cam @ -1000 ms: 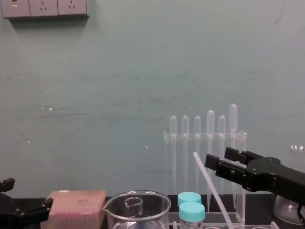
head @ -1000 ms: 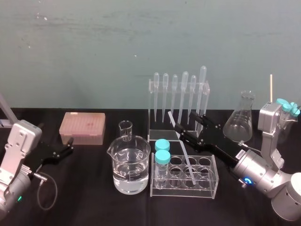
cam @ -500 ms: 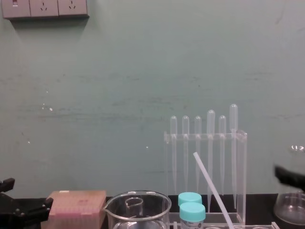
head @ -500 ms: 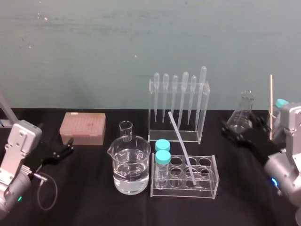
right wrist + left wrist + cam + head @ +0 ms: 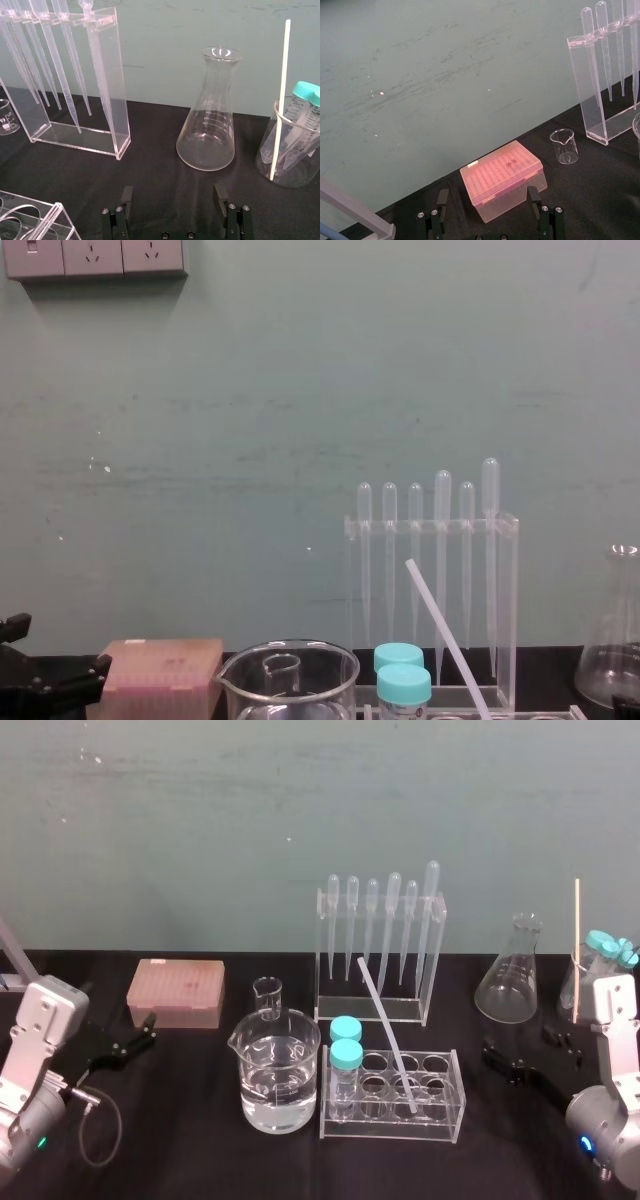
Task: Pick up the stirring rod with one hand, then place it down.
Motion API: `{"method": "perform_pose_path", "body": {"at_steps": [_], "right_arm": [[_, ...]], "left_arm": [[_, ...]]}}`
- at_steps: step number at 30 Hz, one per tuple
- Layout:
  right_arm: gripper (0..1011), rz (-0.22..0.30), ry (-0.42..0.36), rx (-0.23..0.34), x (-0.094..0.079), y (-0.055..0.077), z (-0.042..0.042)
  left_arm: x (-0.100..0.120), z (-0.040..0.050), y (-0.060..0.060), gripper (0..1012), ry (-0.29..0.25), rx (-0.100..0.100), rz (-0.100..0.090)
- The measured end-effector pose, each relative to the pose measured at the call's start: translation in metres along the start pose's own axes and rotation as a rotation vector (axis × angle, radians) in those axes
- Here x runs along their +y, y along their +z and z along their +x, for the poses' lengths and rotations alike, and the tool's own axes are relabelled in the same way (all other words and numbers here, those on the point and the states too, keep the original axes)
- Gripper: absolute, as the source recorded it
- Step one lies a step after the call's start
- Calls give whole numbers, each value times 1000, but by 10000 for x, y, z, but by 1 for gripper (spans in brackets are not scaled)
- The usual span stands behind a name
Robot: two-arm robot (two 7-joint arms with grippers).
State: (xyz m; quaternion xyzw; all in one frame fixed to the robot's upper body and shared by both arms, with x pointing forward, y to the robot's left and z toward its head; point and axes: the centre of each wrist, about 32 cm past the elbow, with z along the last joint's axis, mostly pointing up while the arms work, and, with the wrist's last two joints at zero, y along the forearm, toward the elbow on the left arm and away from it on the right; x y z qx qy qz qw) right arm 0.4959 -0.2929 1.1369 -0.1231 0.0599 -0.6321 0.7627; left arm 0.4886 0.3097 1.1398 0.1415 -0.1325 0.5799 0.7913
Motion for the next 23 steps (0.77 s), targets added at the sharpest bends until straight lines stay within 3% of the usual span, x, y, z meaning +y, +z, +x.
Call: {"method": "perform_pose_path", "body": {"at_steps": [23], "right_arm": [[1000, 6, -7, -7, -7, 3, 2]], "left_arm": [[0, 0, 0, 1000, 0, 0, 0]]}}
